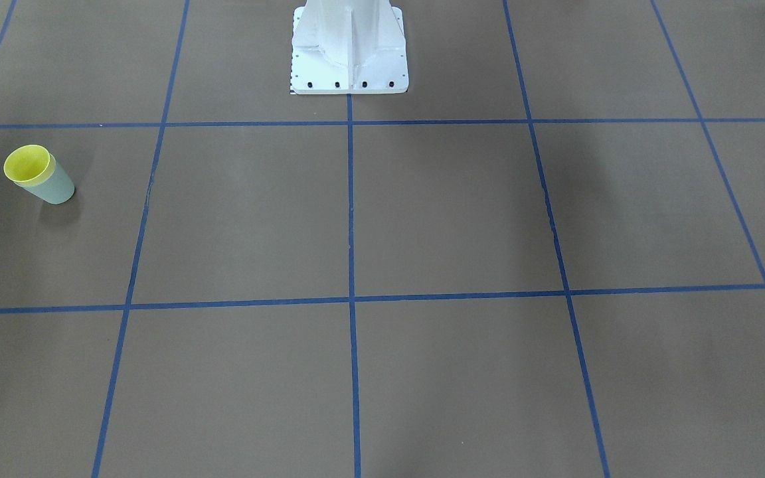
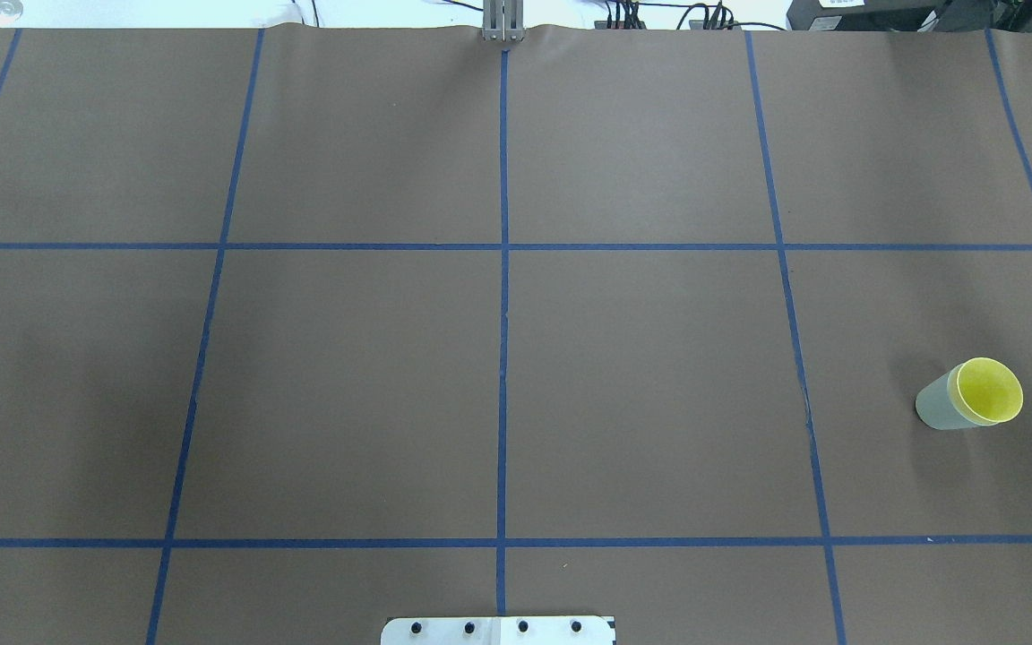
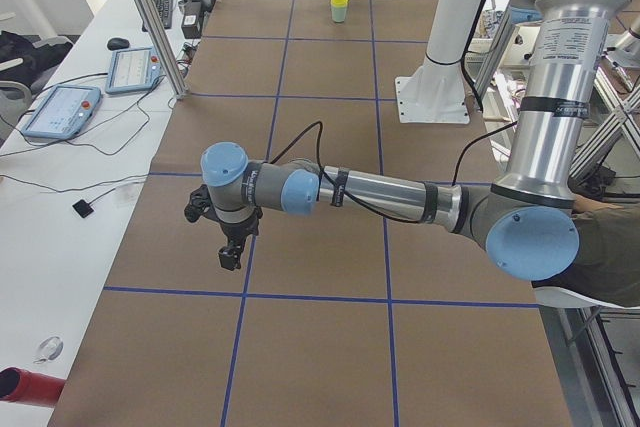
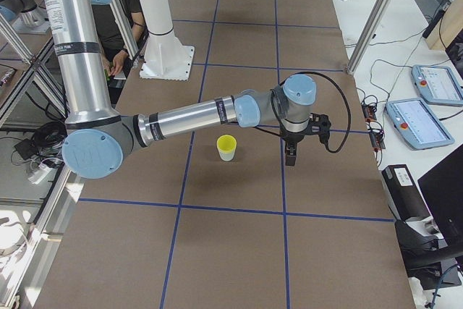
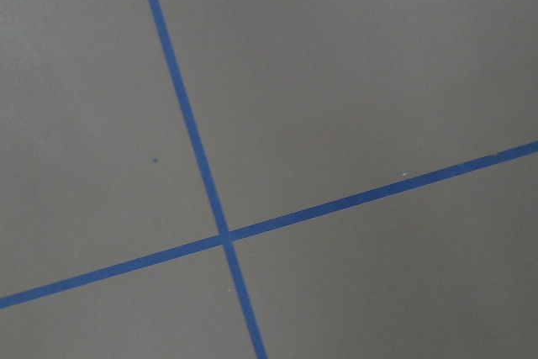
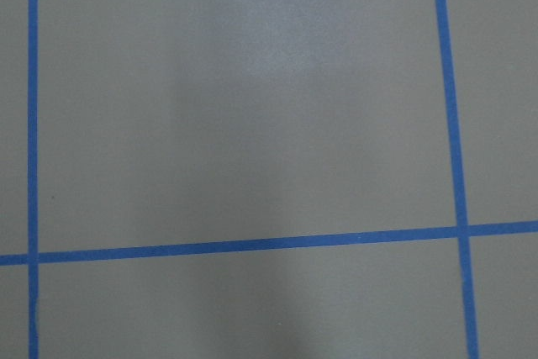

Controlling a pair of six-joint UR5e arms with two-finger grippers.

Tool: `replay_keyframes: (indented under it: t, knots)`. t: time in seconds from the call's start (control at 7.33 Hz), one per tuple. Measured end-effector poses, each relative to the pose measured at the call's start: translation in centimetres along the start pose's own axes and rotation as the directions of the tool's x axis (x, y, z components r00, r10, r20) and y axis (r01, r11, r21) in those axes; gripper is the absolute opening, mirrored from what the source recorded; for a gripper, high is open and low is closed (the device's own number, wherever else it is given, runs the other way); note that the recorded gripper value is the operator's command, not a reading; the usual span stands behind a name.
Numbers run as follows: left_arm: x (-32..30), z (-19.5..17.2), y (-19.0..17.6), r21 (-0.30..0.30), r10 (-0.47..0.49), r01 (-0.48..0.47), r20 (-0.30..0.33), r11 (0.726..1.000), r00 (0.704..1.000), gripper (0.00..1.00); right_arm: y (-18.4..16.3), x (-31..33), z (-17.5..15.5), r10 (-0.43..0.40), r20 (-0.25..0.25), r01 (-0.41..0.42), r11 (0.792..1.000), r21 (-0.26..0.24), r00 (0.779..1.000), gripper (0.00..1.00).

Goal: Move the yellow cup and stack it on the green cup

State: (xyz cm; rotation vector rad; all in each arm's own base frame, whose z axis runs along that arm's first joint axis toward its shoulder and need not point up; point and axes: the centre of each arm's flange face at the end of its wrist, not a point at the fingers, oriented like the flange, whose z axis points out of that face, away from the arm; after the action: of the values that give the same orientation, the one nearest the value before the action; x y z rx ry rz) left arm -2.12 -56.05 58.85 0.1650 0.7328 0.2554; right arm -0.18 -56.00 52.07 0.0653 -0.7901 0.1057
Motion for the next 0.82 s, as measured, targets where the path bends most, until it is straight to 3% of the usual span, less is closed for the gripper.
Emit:
replay_keyframes:
  t: [0.82]
  knots:
    - [-1.17,0.88,1.31,-0.01,-0.077,0.077,0.0,0.997,0.997,0.99,0.98,1.46,0.46,-0.035,-0.007,0.034,0.999,-0.017,0.999,1.0]
